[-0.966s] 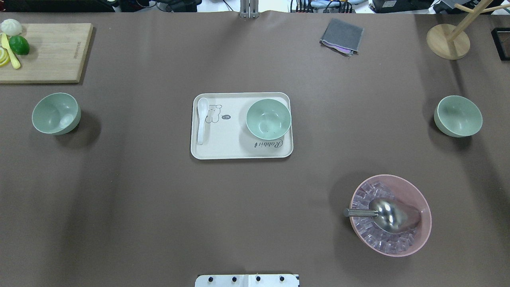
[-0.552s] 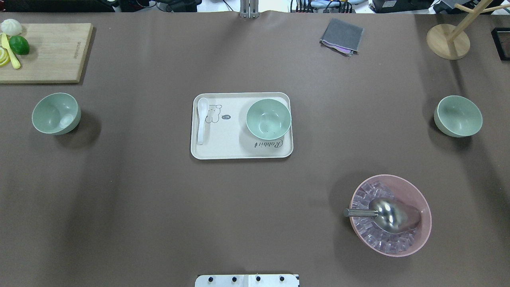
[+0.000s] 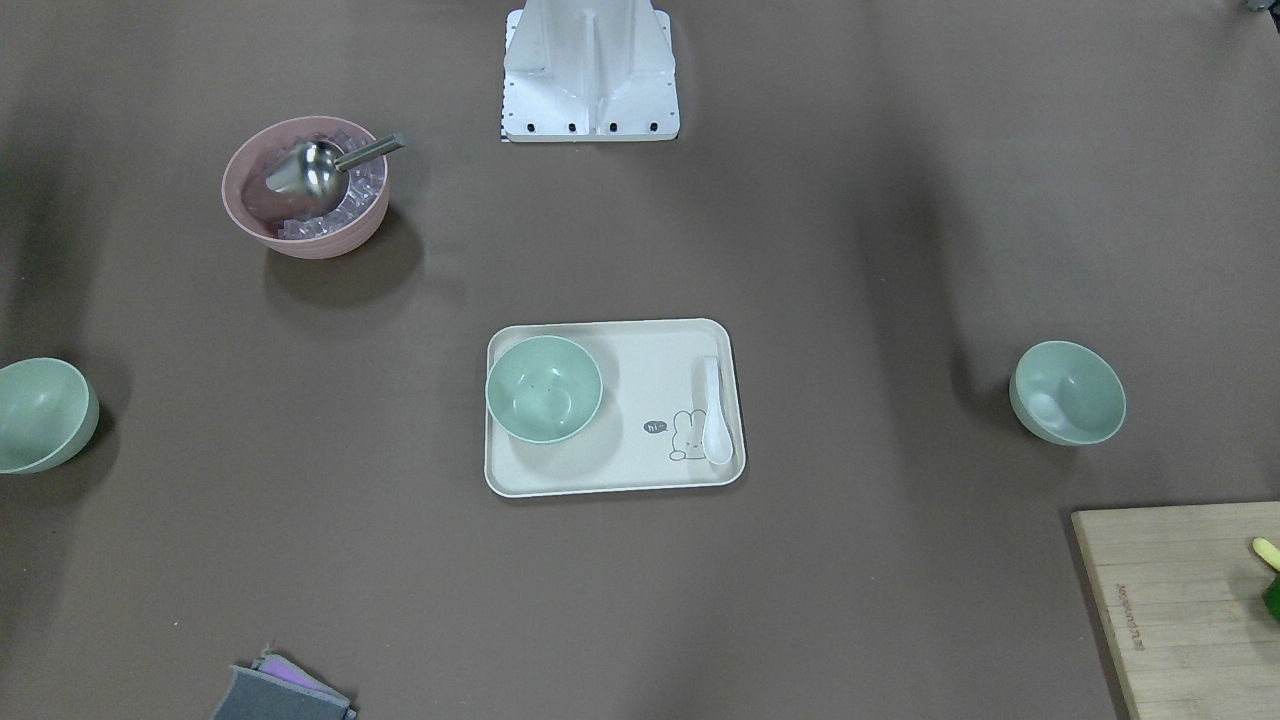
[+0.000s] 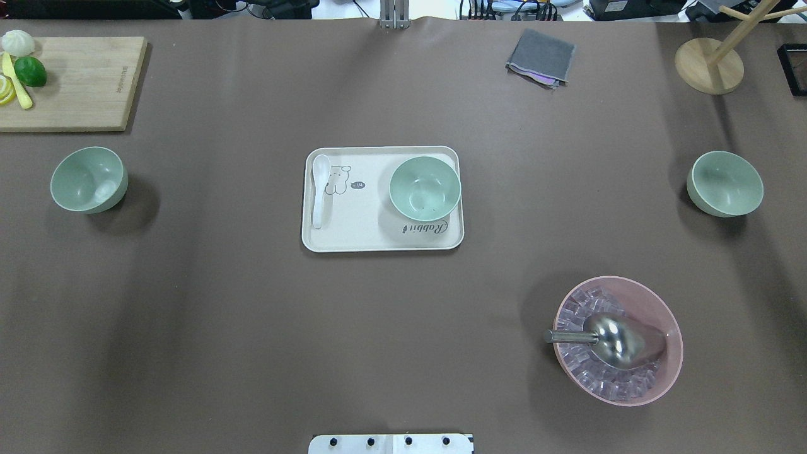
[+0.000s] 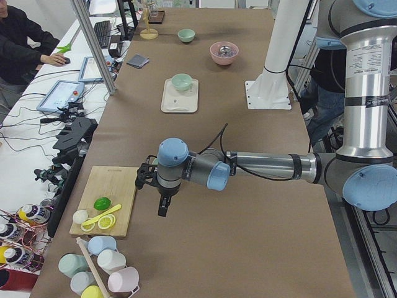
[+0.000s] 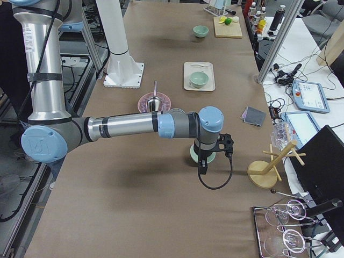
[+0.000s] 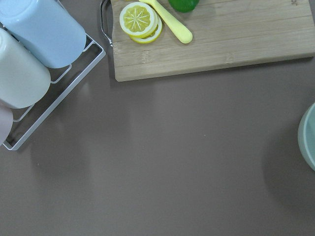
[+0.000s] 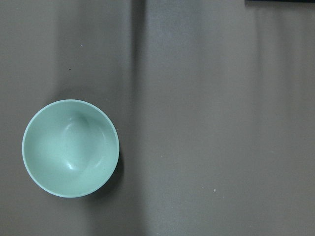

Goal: Stack green bowls together

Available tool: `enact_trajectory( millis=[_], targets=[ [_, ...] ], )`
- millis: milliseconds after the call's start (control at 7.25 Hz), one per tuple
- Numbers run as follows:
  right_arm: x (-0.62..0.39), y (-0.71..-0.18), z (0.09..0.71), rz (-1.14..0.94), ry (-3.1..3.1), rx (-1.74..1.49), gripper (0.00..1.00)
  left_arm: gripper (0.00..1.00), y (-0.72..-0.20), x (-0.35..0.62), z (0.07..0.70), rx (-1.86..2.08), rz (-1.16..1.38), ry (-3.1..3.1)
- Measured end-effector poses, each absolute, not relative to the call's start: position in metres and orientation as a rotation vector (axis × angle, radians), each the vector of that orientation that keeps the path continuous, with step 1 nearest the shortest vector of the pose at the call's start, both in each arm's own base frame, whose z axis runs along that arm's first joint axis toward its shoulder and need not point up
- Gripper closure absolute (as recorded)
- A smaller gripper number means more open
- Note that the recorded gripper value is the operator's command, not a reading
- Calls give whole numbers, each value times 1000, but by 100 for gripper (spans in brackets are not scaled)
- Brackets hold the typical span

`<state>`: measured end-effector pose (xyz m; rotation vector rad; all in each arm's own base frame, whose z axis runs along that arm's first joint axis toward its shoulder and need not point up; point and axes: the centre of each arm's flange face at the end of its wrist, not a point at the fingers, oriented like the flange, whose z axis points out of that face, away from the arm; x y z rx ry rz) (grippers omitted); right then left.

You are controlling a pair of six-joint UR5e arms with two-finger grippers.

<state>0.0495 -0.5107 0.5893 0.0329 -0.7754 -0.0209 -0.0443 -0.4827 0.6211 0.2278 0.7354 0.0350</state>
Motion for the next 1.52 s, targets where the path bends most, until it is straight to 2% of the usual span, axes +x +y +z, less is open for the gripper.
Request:
enact_trajectory(
  millis=[276,552,966,1103,1241,1379,1517],
  targets=[
    [32,-514,589,-53,-771,21,0,2,-504,-10,603,226,81,748],
    [19,-522,589,-74,-770,10,0,2,-541,69,578,157,36,785],
    [14,-539,588,-81,-766,7,0,2,-573,164,615,163,-42,821],
    [13,-545,589,-81,-764,4,0,31,-577,184,620,176,-52,814],
    [11,-552,589,-80,-763,0,0,95,-578,193,619,183,-58,816],
    [10,-558,591,-79,-762,-4,0,100,-578,196,616,188,-56,823],
    [9,-561,592,-78,-762,-8,0,100,-576,198,614,186,-45,836]
  ],
)
